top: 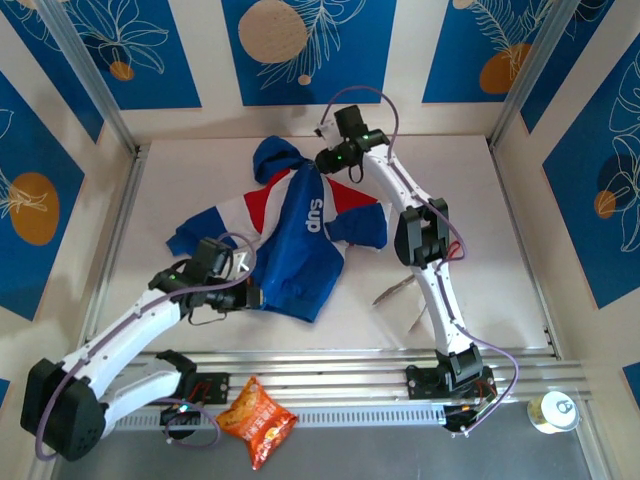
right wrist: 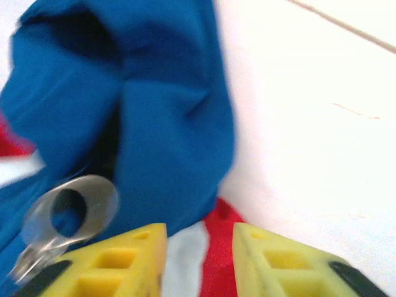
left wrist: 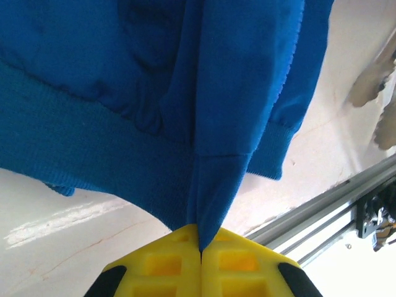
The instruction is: Zip up the jacket
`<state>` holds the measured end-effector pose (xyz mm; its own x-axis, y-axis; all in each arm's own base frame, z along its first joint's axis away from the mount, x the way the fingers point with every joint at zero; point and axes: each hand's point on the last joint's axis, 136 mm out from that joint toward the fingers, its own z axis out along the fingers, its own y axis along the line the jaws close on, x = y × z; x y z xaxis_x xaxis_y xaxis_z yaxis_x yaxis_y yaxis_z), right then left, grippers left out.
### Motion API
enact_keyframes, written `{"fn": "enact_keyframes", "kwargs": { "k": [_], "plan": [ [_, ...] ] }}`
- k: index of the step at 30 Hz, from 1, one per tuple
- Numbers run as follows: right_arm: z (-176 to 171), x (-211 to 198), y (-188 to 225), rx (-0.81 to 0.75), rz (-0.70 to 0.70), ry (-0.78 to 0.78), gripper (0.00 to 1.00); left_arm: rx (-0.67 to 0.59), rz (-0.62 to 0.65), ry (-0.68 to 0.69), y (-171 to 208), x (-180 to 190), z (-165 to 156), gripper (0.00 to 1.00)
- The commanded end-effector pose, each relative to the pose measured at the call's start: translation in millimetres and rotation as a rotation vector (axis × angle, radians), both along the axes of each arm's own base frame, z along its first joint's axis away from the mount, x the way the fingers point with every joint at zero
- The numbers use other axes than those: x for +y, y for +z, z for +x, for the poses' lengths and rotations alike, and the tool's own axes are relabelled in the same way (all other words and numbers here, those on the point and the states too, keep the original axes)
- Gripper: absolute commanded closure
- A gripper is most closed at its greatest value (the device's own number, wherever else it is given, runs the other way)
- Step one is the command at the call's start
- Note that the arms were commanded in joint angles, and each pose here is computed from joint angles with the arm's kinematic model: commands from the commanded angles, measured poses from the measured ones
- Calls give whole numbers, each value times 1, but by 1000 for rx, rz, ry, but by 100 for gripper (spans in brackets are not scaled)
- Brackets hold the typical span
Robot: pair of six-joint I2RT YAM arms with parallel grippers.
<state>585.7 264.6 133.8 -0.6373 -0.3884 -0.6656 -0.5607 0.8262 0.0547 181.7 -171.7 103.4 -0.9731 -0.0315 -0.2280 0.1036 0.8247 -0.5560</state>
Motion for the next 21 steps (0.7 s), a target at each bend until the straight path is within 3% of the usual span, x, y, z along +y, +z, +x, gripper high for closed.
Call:
{"fn": "enact_keyframes", "kwargs": {
  "k": [1, 6, 12, 14, 21],
  "plan": [
    [25, -17, 46, -132, 19, -73, 54, 14, -6, -46, 8, 2, -1, 90],
    [16, -21, 83, -168, 39, -78, 50, -56, 51, -70, 33, 17, 11, 59],
    [-12, -31, 129, -198, 63, -91, 49, -208, 99, -53, 75, 35, 33, 46],
    [-24, -35, 142, -211, 85, -105, 45, -279, 117, -45, 91, 40, 44, 42],
    [-81, -56, 171, -261, 138, -144, 38, -562, 320, 49, 143, 76, 100, 21]
  ]
}}
